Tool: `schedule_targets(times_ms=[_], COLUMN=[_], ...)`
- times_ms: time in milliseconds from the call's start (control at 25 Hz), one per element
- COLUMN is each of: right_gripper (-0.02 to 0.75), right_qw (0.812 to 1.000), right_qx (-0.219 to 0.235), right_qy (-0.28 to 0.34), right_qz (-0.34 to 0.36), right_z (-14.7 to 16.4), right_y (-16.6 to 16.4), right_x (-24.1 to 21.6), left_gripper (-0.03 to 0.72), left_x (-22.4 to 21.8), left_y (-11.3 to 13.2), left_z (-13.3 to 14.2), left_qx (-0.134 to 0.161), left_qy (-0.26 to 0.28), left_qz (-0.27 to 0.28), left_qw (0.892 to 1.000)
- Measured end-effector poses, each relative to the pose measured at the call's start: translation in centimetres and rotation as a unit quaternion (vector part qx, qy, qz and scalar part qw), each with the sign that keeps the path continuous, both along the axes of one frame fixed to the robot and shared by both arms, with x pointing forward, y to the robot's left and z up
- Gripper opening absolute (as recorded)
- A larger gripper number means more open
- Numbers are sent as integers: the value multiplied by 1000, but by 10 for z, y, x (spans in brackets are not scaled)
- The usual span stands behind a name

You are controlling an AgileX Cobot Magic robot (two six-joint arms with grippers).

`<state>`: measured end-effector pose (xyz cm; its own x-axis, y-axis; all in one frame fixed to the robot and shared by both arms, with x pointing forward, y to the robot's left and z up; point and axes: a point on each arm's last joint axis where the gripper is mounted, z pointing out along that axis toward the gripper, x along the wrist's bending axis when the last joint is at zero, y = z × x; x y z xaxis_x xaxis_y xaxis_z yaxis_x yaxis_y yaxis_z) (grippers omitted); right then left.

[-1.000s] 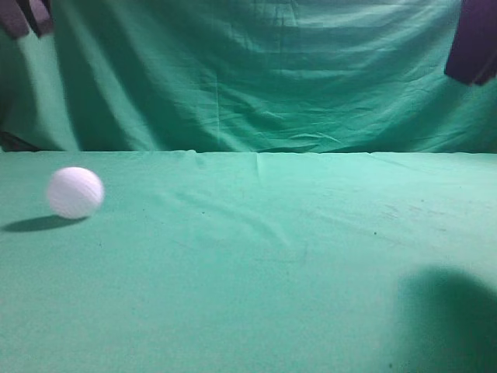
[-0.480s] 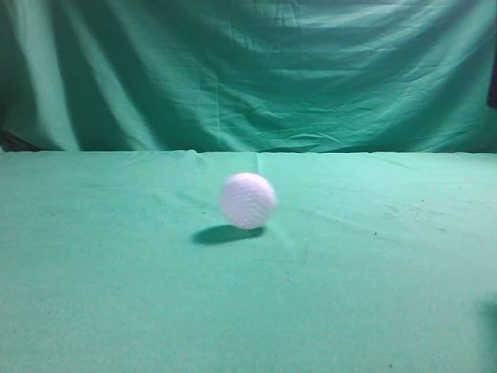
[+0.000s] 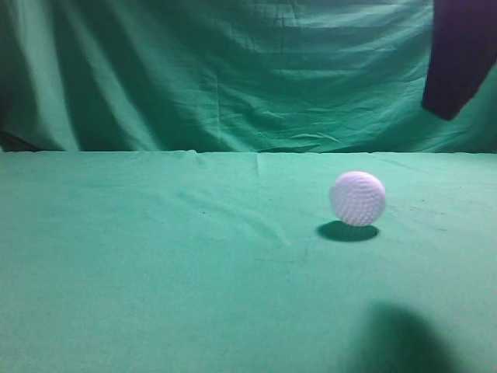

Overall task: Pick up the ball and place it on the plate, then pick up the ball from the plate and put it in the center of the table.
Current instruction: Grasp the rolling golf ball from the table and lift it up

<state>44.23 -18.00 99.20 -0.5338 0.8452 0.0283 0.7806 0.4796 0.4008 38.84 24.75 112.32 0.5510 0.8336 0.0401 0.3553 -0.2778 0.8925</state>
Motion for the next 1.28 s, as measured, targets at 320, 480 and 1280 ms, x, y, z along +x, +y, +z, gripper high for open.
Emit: schedule_targets(times_ms=[320, 480, 1280], right_gripper=[659, 659, 608], right_qw=[1000, 998, 994], right_qx=[-12, -28, -43], right_qy=[23, 53, 83], right_qz=[0, -4, -47], right_z=[-12, -23, -55], right_y=[20, 26, 15], right_x=[35, 48, 76], left_gripper=[60, 60, 60], left_x=[-33, -50, -71], left_y=[3, 6, 7], left_z=[-19, -27, -20], left_qx=[-33, -40, -58], left_qy=[-22, -42, -81], left_qz=[10, 13, 8], left_qw=[999, 998, 995])
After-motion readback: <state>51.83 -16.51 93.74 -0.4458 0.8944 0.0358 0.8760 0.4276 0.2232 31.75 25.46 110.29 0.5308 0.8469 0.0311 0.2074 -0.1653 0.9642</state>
